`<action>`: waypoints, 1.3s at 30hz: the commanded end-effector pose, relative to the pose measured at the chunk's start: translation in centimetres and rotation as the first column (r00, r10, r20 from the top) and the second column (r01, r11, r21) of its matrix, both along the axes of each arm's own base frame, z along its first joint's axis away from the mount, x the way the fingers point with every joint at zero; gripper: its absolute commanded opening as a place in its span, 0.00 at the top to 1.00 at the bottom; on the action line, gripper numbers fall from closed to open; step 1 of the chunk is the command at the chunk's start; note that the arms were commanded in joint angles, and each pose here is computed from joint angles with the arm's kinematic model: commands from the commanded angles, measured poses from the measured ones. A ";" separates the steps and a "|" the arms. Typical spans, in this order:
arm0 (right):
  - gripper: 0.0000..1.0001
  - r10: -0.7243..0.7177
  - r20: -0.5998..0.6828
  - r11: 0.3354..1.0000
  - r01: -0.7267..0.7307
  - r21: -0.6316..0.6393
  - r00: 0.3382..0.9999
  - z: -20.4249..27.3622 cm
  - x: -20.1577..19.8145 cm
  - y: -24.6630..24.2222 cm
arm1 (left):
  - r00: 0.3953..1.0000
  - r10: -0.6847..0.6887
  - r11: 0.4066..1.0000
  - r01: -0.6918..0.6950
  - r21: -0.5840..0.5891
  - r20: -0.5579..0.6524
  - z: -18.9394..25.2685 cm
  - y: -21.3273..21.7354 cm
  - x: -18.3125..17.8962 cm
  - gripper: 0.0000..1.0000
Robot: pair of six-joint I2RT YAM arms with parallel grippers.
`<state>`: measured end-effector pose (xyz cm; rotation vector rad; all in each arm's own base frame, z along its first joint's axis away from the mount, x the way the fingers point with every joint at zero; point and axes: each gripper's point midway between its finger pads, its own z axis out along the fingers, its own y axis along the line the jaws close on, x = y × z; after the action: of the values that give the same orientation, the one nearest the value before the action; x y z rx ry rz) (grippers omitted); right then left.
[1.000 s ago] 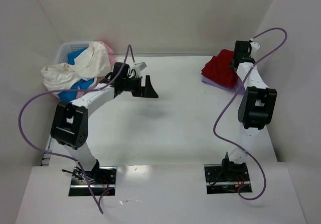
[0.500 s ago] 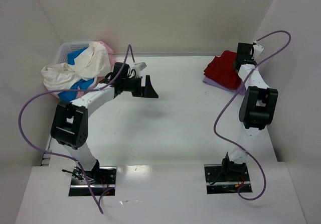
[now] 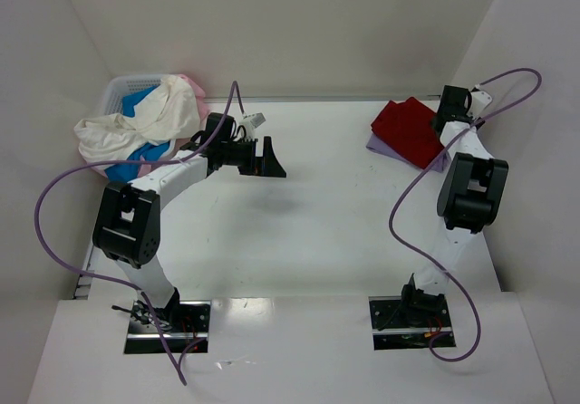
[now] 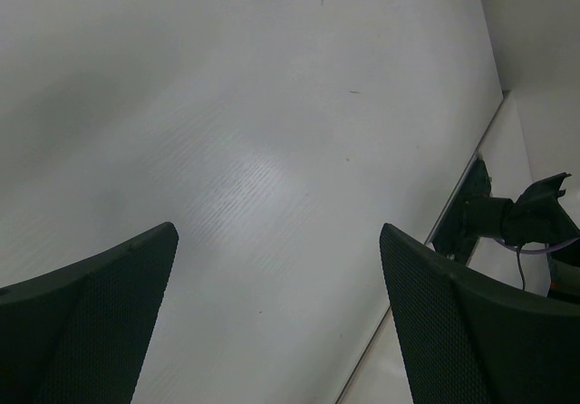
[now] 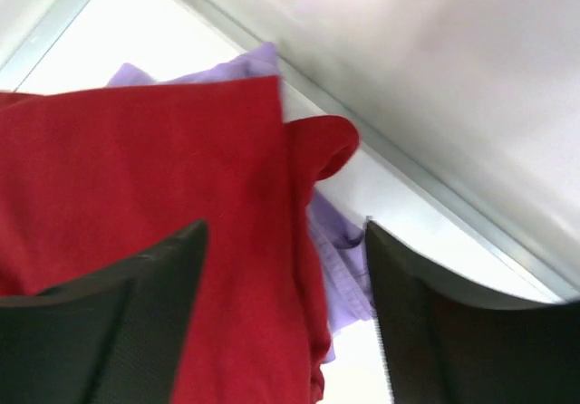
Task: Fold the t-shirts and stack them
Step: Put the neatly folded tshirt into the corner of the board with the right arm
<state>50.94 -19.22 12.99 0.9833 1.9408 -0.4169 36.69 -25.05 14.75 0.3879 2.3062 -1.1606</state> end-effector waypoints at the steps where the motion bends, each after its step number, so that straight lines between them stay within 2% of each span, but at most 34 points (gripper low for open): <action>1: 0.21 -0.034 0.018 0.999 0.034 -0.026 0.999 -0.2 0.1 -0.7 | 0.998 -0.021 0.999 0.023 -0.024 0.063 1.6 -0.3 1.0 0.00; 3: 0.18 -0.024 0.009 1.000 0.024 -0.017 1.000 -0.6 -0.2 -0.4 | 0.998 -0.021 0.999 0.023 -0.024 0.063 1.6 -0.3 1.0 0.00; 6: 0.18 0.021 0.027 1.000 -0.021 0.004 0.999 -0.4 -0.1 0.4 | 0.998 -0.021 0.999 0.023 -0.024 0.063 1.6 -0.3 1.0 0.00; 9: 0.24 0.053 0.072 0.998 -0.054 0.014 0.996 0.3 0.0 1.0 | 0.998 -0.021 0.999 0.023 -0.024 0.063 1.6 -0.3 1.0 0.00; 12: 0.44 0.117 0.130 0.992 -0.121 0.029 0.985 1.2 0.2 2.2 | 0.998 -0.017 0.999 0.018 -0.027 0.056 1.6 -0.3 1.0 0.00; 13: 0.58 0.142 0.146 0.988 -0.149 0.040 0.979 1.3 0.4 2.7 | 0.998 -0.017 0.999 0.018 -0.027 0.056 1.6 -0.3 1.0 0.00; 16: 0.77 0.179 0.168 0.981 -0.190 0.048 0.969 1.6 0.4 4.0 | 0.997 -0.016 0.999 0.019 -0.033 0.075 2.4 -0.3 0.9 0.00; 17: 0.86 0.182 0.173 0.979 -0.195 0.059 0.968 1.3 0.4 4.2 | 0.997 -0.016 0.999 0.019 -0.033 0.075 2.4 -0.3 0.9 0.00; 18: 0.89 0.200 0.192 0.975 -0.214 0.056 0.961 1.9 0.7 4.9 | 0.996 -0.009 0.999 0.012 -0.030 0.085 2.7 -0.2 1.0 0.00; 20: 0.89 0.218 0.187 0.972 -0.230 0.050 0.958 1.2 0.7 5.5 | 0.996 -0.009 0.999 0.012 -0.032 0.091 3.3 -0.2 0.9 0.00; 22: 0.84 0.217 0.176 0.972 -0.230 0.055 0.960 0.6 0.7 5.5 | 0.994 -0.006 1.000 0.009 -0.024 0.111 3.8 0.0 0.8 0.00; 26: 0.79 0.206 0.041 0.972 -0.209 0.110 0.978 -3.3 0.6 5.4 | 0.993 0.001 1.000 0.001 -0.020 0.115 4.2 0.3 0.5 0.00; 29: 0.69 0.174 0.006 0.978 -0.174 0.113 0.985 -4.0 0.0 5.0 | 0.991 0.005 1.000 -0.003 -0.013 0.133 4.7 0.5 0.4 0.00; 31: 0.57 0.161 0.031 0.981 -0.163 0.105 0.986 -3.0 -0.2 4.9 | 0.991 0.012 1.000 -0.011 -0.009 0.136 4.7 0.6 0.3 0.00; 34: 0.48 0.100 0.098 0.991 -0.108 0.084 0.990 -0.3 -1.3 4.4 | 0.989 0.012 1.000 -0.010 -0.012 0.148 5.5 0.7 0.0 0.00; 39: 0.49 -0.003 0.147 0.998 -0.007 0.069 0.989 2.5 -4.4 3.7 | 0.983 0.028 1.000 -0.027 -0.012 0.181 6.6 0.9 0.2 0.00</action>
<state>47.76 -14.46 10.18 0.9613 2.0020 -0.2377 36.34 -24.42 18.30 0.3905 2.2395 -1.1086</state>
